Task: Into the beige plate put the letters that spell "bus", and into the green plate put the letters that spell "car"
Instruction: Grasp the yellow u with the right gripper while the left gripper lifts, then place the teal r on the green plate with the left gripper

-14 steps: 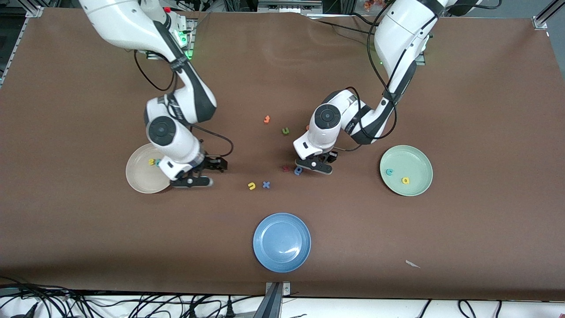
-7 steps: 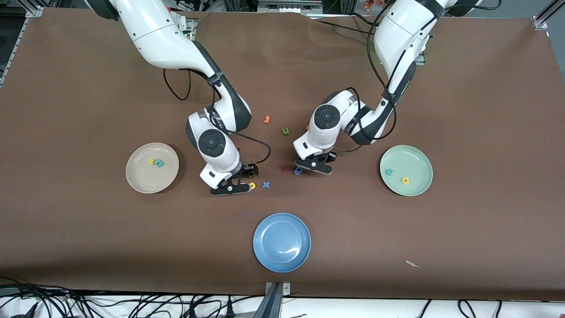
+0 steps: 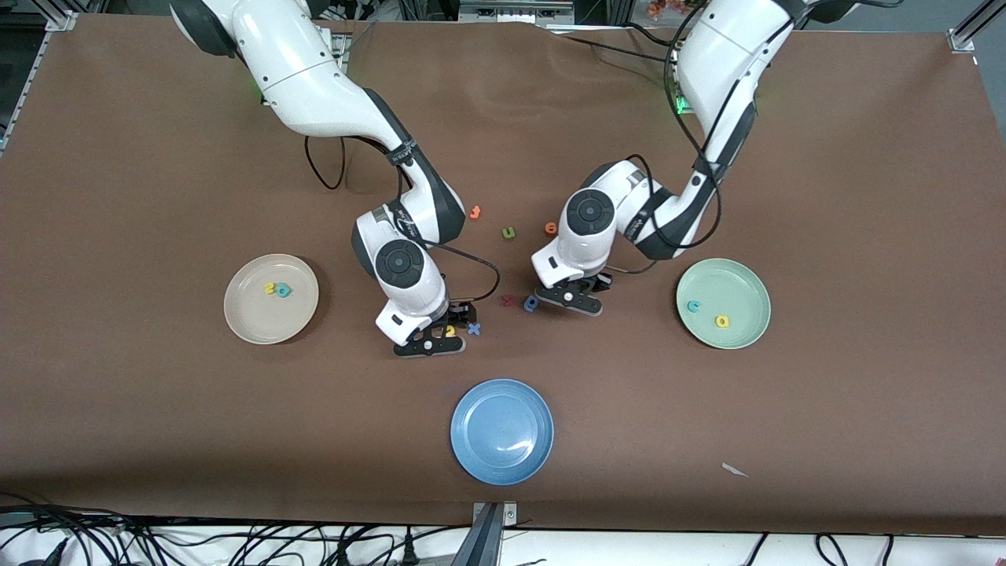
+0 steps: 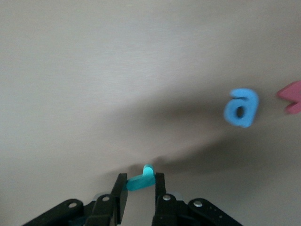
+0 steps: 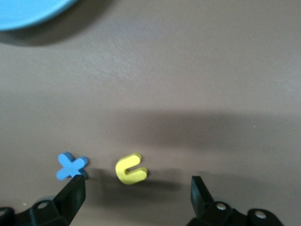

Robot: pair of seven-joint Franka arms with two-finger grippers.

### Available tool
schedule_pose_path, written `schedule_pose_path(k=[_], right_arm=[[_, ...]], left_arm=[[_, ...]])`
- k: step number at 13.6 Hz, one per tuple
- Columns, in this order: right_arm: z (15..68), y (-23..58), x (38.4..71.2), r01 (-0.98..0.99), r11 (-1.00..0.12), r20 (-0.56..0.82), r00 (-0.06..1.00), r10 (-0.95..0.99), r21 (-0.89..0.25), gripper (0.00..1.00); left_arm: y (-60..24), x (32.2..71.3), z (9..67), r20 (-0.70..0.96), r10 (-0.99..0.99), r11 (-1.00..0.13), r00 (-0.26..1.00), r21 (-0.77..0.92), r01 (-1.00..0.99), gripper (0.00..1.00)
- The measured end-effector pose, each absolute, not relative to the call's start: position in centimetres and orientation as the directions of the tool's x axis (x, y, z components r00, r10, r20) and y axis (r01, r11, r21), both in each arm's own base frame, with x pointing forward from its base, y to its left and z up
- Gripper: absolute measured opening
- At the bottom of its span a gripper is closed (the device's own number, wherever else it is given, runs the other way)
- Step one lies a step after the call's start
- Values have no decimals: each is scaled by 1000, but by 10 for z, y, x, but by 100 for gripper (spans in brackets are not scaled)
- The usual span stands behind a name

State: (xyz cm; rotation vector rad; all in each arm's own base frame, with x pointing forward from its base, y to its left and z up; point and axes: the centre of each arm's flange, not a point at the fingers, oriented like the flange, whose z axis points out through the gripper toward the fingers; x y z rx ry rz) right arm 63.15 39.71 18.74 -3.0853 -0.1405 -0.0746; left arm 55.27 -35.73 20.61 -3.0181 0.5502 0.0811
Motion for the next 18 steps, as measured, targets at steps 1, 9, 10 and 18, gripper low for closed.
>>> schedule_pose_path(k=[1, 9, 10, 18], right_arm=[[187, 398, 633, 91, -994, 52, 995, 88, -53, 98], [178, 392, 634, 83, -996, 43, 996, 81, -41, 83], [178, 392, 634, 82, -996, 43, 996, 81, -41, 74], [180, 393, 635, 82, -996, 47, 996, 80, -43, 41]], left_arm=[[-341, 561, 213, -83, -387, -917, 919, -70, -392, 27], [-189, 603, 234, -170, -657, -732, 735, -91, -675, 27], [-170, 601, 232, -191, -677, -709, 710, -87, -700, 27], [-130, 580, 218, -185, -682, -715, 708, -35, -698, 61]])
